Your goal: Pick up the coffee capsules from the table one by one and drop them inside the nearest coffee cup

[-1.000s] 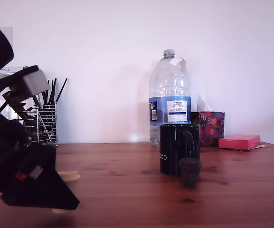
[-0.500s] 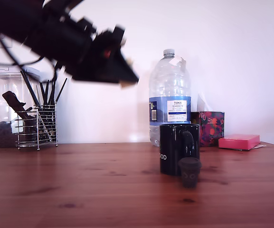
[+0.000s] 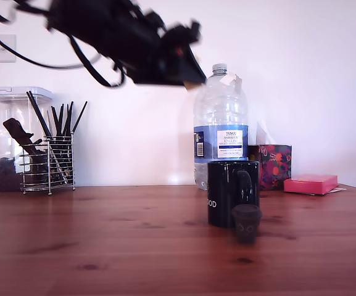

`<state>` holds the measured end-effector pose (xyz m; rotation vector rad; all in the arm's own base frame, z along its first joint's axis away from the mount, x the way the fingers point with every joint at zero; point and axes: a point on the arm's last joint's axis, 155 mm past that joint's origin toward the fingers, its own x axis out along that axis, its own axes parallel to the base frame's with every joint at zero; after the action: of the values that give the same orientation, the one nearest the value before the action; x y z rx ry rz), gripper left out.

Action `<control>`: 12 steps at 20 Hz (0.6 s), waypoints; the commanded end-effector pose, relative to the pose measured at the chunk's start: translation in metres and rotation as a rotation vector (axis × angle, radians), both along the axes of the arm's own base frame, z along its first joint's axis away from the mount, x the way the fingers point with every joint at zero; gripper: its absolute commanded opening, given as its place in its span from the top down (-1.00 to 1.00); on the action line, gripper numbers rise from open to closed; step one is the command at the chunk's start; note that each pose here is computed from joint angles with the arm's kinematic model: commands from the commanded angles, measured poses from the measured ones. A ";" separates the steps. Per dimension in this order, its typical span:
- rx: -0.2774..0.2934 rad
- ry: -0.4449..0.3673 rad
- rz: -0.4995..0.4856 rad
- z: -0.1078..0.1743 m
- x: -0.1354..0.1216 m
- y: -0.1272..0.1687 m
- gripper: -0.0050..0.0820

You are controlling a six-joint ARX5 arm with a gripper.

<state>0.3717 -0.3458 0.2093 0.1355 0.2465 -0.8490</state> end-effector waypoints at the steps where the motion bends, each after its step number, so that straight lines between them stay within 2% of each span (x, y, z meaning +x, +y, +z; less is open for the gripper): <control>1: 0.042 0.043 -0.014 -0.016 0.009 -0.011 0.44; 6: 0.137 0.177 -0.042 -0.048 0.032 -0.037 0.44; 12: 0.197 0.276 -0.076 -0.073 0.039 -0.052 0.44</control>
<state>0.4119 -0.3968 0.1587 0.1953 0.5461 -0.9122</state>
